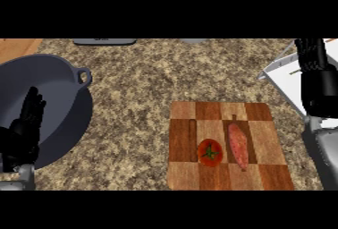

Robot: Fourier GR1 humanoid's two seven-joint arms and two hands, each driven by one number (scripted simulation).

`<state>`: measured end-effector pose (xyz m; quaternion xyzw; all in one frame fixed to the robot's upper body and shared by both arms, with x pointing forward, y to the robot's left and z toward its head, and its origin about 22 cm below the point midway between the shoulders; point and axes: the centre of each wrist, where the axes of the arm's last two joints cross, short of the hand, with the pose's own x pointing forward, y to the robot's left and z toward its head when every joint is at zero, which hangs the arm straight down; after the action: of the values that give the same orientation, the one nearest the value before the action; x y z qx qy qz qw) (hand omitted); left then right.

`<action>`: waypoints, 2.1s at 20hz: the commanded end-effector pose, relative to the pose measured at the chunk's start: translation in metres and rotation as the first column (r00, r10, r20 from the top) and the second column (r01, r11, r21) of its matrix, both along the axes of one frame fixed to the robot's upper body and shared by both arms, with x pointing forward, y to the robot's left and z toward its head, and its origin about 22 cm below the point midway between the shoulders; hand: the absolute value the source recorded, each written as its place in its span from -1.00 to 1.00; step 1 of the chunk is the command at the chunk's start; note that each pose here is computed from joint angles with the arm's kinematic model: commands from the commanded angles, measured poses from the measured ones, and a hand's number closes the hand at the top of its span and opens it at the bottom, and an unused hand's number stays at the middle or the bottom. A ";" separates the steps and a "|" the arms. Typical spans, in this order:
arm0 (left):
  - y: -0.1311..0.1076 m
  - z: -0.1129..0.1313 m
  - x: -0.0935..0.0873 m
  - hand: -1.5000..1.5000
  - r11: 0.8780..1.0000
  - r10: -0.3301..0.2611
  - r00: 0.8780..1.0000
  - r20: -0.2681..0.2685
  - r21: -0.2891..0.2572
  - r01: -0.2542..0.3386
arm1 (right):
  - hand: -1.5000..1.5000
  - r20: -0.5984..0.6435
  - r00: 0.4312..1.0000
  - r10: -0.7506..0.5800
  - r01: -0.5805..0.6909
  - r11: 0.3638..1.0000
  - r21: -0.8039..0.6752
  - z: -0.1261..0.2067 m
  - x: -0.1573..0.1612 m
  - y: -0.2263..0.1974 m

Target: Pick the sweet potato from the cutting board and place it in the tiered basket

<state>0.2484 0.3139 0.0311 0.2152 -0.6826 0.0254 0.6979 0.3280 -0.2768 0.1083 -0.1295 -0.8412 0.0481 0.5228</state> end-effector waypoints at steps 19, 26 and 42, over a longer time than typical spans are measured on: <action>-0.070 -0.032 -0.009 0.00 0.864 -0.481 0.876 -0.011 -0.178 0.472 | -1.00 -0.391 0.920 -0.032 -0.045 0.982 -0.186 -0.058 -0.014 0.108; -0.073 -0.028 -0.017 0.00 0.865 -0.478 0.878 -0.033 -0.193 0.464 | -1.00 -0.560 0.778 -0.285 -0.240 0.689 -0.684 -0.022 0.005 0.077; -0.092 -0.047 0.006 0.00 0.859 -0.489 0.873 -0.009 -0.183 0.479 | -1.00 -0.652 0.595 -0.470 -0.438 0.491 -0.753 0.070 -0.052 0.146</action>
<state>0.2532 0.2372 -0.0102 -0.0251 -0.6915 -0.0945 0.7157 0.2918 -0.1434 0.1662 -0.2925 -0.4234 0.5242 0.6785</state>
